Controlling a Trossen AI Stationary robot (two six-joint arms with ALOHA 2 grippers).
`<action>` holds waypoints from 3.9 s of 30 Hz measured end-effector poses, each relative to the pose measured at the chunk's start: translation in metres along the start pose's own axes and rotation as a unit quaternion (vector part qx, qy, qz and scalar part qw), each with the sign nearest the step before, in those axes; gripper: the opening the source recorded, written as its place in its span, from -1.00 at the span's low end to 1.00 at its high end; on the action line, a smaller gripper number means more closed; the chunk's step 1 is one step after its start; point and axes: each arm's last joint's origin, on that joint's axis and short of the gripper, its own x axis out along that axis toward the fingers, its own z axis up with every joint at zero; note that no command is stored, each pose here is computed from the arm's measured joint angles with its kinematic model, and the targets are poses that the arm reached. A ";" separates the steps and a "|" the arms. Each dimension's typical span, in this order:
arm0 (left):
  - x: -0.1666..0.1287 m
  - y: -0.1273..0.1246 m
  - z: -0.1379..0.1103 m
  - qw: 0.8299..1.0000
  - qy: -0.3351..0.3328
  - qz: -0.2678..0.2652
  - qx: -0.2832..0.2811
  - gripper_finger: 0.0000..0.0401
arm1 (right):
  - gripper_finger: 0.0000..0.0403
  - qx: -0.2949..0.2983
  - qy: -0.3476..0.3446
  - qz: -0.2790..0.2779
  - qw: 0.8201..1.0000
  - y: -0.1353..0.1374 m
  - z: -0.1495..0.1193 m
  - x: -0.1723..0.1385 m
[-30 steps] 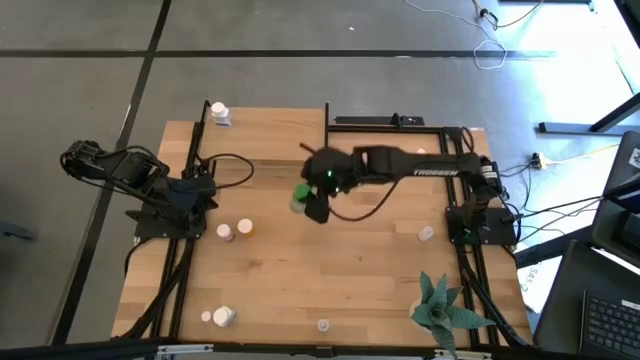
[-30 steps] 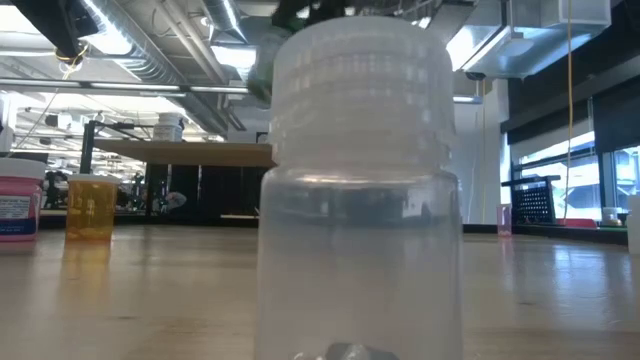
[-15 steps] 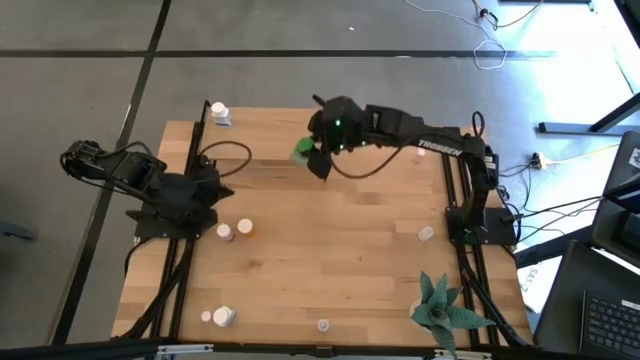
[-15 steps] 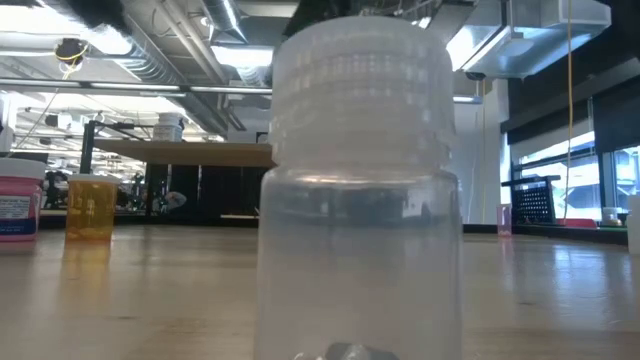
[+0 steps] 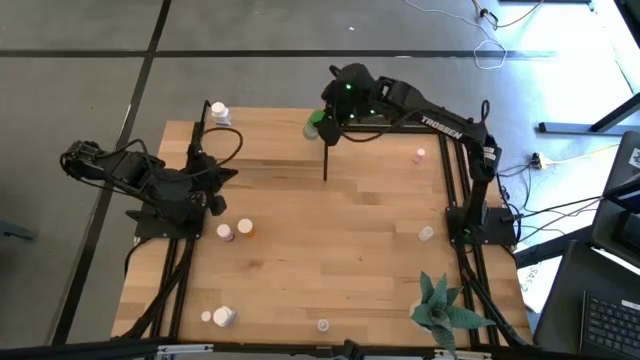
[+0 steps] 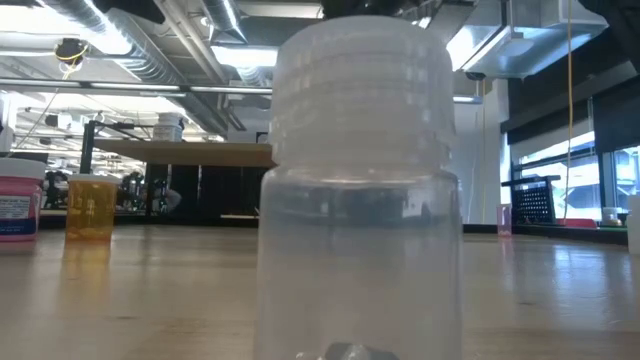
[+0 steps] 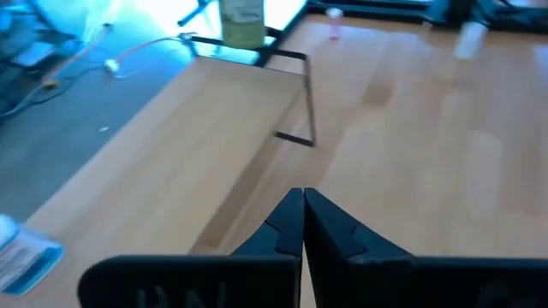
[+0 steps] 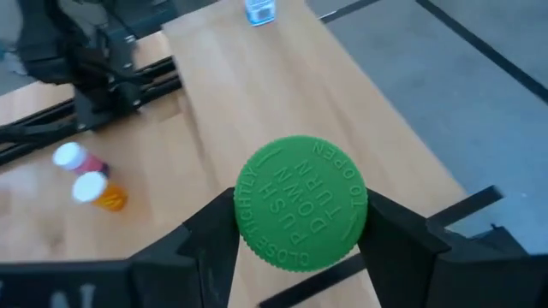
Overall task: Pick and place medicine bottles onto shelf by color
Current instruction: Put the green pill bottle on the shelf, then put the white pink pill bottle on the shelf
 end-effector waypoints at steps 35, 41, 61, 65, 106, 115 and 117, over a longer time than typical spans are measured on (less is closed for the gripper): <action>0.004 0.003 0.000 1.000 0.015 -0.004 -0.023 -1.00 | 0.01 0.012 0.030 -0.097 0.995 -0.041 -0.012 0.054; 0.004 0.003 0.000 1.000 0.015 -0.004 -0.023 -1.00 | 0.01 0.015 0.031 -0.099 0.995 -0.043 -0.012 0.054; 0.004 0.003 0.000 1.000 0.015 -0.004 -0.022 -1.00 | 0.25 0.001 0.039 -0.099 0.994 -0.044 -0.013 0.054; 0.004 0.003 0.000 1.000 0.015 -0.004 -0.022 -1.00 | 0.25 0.001 0.036 -0.099 0.994 -0.044 -0.013 0.054; -0.005 -0.008 -0.040 0.915 0.349 -0.188 -0.077 -1.00 | 0.25 -0.301 0.037 0.288 0.908 0.119 -0.015 -0.017; 0.001 -0.022 -0.041 0.908 0.373 -0.181 -0.059 -1.00 | 0.25 -0.296 0.046 0.301 0.905 0.119 -0.017 -0.018; 0.002 -0.023 -0.041 0.907 0.377 -0.175 -0.066 -1.00 | 0.25 -0.293 0.046 0.301 0.906 0.119 -0.016 -0.018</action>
